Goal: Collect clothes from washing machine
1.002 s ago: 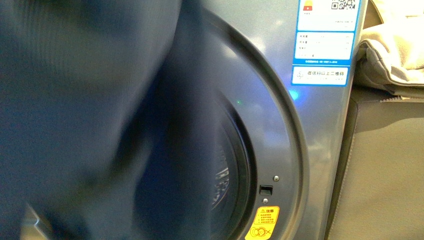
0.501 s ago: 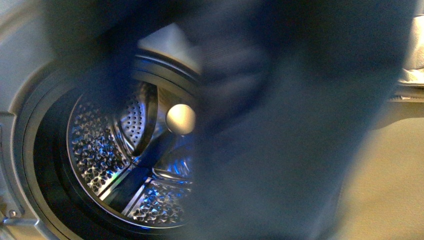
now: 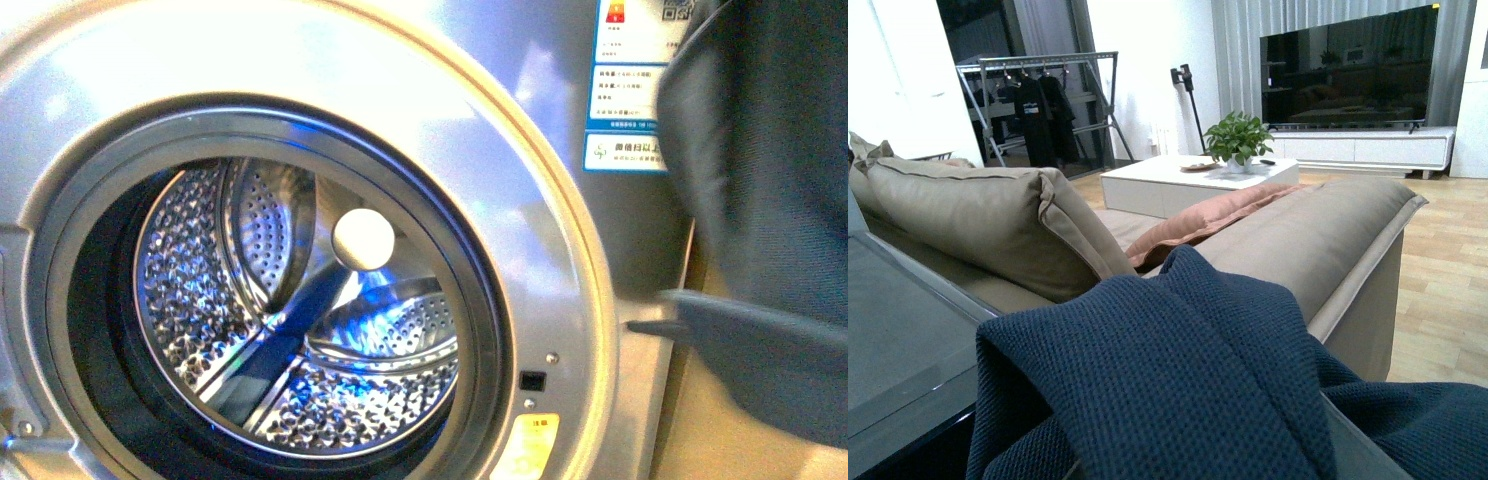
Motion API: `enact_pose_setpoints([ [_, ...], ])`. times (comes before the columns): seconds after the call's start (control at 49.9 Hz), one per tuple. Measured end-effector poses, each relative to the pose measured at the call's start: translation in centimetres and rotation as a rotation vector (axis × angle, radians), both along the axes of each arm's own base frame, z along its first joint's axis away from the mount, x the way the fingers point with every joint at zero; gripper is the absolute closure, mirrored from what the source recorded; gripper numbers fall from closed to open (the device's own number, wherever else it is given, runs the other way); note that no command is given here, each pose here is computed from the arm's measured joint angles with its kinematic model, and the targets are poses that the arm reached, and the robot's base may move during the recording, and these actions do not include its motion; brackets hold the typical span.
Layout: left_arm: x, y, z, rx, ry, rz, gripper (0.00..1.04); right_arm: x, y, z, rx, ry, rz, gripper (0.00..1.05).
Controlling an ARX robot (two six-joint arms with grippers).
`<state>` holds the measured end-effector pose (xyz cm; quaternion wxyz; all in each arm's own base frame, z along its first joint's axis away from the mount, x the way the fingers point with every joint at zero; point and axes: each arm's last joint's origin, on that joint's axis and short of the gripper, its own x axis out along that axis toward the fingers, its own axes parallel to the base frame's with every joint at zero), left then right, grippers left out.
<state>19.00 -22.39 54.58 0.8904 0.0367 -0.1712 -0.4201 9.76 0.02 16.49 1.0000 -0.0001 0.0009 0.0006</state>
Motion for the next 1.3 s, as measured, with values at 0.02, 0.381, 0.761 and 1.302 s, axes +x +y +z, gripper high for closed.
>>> enact_pose_setpoints([
  [0.02,0.0,0.0,0.0,0.000,0.000,0.000,0.92,0.0,0.0,0.0,0.000,0.000,0.000,0.08],
  [0.381,0.1,0.0,0.0,-0.001,0.001,0.006,0.92,0.3,-0.2,0.2,0.099,0.031,0.191,0.08],
  [0.761,0.0,0.0,0.0,0.001,0.001,0.002,0.92,2.5,-3.8,7.6,0.282,-0.060,0.433,0.08],
  [1.302,0.0,0.0,0.0,0.000,0.001,0.004,0.92,5.1,-3.6,21.1,0.227,-0.321,0.893,0.08],
])
